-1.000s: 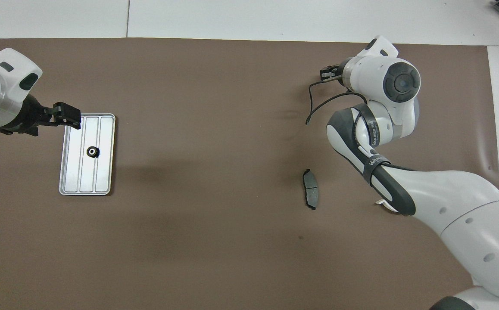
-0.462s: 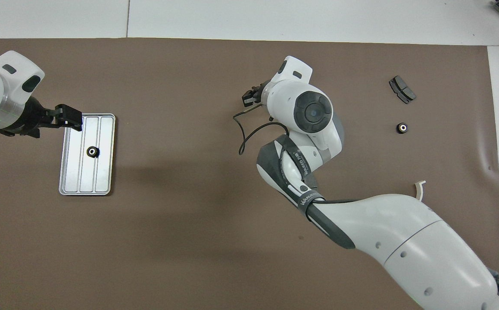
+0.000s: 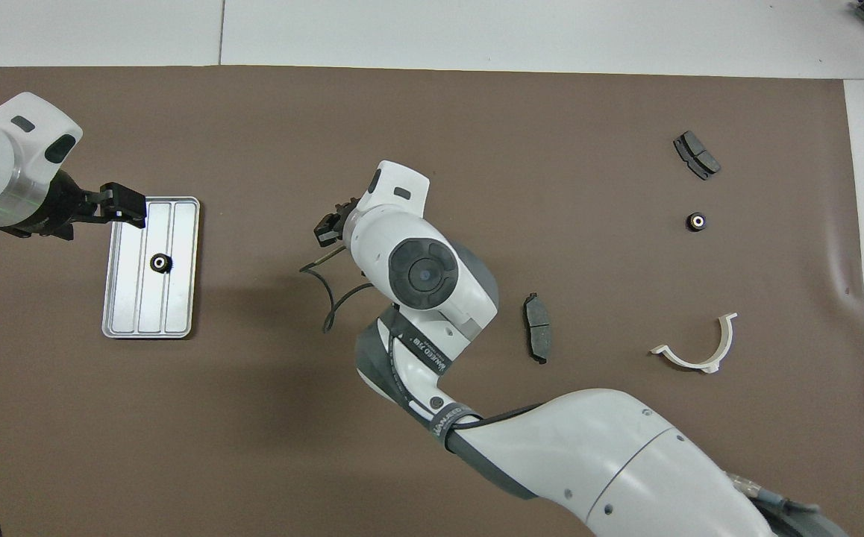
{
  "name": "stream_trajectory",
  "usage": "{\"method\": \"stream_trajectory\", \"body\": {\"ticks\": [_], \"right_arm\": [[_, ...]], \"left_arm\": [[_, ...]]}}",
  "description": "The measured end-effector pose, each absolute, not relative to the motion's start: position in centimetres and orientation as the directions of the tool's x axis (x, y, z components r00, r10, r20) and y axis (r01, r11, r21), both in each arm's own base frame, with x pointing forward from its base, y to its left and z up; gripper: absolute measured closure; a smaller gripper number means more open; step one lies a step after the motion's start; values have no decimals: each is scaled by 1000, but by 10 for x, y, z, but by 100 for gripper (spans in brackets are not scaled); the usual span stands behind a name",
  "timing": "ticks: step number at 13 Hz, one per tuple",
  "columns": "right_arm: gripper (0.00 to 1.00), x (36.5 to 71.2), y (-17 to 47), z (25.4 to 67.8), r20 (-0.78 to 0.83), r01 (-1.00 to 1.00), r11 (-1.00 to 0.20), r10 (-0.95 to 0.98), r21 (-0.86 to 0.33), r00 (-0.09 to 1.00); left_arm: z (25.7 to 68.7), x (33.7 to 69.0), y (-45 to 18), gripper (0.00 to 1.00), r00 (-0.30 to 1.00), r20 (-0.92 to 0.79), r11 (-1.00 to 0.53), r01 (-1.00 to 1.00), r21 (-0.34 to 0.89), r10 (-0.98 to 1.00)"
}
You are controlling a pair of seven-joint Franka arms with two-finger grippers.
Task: Pick bearing gear from pile to tray
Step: 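Carry the ring with the right gripper while the left gripper approaches, then grasp the ring with the left gripper while the right gripper releases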
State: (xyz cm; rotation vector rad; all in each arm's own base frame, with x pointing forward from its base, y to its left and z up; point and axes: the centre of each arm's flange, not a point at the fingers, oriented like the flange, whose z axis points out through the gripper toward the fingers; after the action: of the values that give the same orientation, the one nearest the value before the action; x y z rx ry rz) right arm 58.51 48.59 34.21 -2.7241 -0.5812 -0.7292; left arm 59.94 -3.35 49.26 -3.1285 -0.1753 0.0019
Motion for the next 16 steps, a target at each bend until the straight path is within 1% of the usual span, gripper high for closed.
{"method": "stream_trajectory", "body": {"ticks": [1,2,3,4,5,8,9,10,12,16], "right_arm": [[78,573,500,340,512,418,-892,281,-173,811],[74,563,510,339,502,394,-898,253,-197,827],[71,558,516,339,493,370,-903,226,-217,840],[63,555,519,339,488,355,-907,209,-228,847],[58,554,520,339,486,349,-908,203,-232,850],[56,555,519,339,481,340,-912,197,-231,854],[55,559,515,339,479,333,-915,193,-227,857],[55,564,508,338,475,322,-921,188,-218,860],[55,586,480,339,444,270,-948,170,-171,880],[56,643,374,369,359,192,-981,166,-40,919]], "left_arm": [[492,599,-34,0,993,2,-993,115,-8,115],[491,599,-34,0,993,7,-993,116,-7,116],[490,598,-34,0,993,8,-993,117,-7,117],[489,597,-33,0,993,8,-993,117,-6,117],[489,597,-33,0,993,10,-993,118,-6,118],[484,598,-37,0,988,47,-989,149,4,149],[477,598,-48,0,981,72,-983,181,14,181],[469,597,-66,0,971,97,-976,215,28,216],[446,588,-111,0,956,129,-964,258,59,264],[384,566,-188,0,932,109,-938,338,84,345]]}}
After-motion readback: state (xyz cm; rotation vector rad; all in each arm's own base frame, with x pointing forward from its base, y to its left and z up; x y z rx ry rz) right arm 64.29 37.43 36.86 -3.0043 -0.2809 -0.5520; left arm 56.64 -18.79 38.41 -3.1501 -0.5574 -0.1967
